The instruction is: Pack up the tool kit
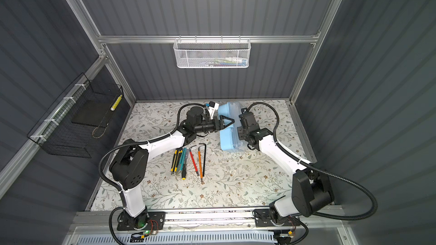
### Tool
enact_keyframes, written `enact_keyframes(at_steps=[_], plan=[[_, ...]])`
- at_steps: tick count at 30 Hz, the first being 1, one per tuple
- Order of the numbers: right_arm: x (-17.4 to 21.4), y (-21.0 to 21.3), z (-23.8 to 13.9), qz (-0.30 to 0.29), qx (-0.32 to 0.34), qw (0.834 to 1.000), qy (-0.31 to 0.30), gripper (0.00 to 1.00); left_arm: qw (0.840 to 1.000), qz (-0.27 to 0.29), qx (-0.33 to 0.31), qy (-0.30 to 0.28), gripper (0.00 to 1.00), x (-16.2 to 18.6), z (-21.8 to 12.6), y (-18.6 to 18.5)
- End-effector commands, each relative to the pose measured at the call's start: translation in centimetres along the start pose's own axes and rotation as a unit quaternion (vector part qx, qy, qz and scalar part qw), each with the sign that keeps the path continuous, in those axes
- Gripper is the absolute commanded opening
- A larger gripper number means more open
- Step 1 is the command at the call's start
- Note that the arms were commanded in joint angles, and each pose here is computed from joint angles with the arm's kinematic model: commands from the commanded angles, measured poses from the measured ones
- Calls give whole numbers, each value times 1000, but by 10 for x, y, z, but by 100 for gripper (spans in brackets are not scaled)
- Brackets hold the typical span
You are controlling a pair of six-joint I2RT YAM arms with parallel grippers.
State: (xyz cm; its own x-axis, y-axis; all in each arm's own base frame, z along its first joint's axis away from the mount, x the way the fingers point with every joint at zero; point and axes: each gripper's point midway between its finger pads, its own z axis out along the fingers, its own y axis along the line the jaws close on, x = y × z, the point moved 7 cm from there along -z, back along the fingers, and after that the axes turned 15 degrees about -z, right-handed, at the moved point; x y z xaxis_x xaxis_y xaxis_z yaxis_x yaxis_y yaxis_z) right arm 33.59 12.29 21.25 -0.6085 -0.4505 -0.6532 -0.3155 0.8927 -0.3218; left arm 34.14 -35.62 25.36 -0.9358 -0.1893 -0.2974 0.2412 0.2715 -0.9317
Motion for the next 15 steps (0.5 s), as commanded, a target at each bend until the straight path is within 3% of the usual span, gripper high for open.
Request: enact_keyframes(at_steps=[1,7,15], plan=[[38,20,11,-75,-32,993,84,0,996,87,23,11,85,6,-28,-49],[27,9,-5,-52,-43,996,61,0,986,95,-134,-5,85,4,-62,-9],[18,2,-11,-41,-50,996,58,0,982,62,-177,2,86,7,-70,27]])
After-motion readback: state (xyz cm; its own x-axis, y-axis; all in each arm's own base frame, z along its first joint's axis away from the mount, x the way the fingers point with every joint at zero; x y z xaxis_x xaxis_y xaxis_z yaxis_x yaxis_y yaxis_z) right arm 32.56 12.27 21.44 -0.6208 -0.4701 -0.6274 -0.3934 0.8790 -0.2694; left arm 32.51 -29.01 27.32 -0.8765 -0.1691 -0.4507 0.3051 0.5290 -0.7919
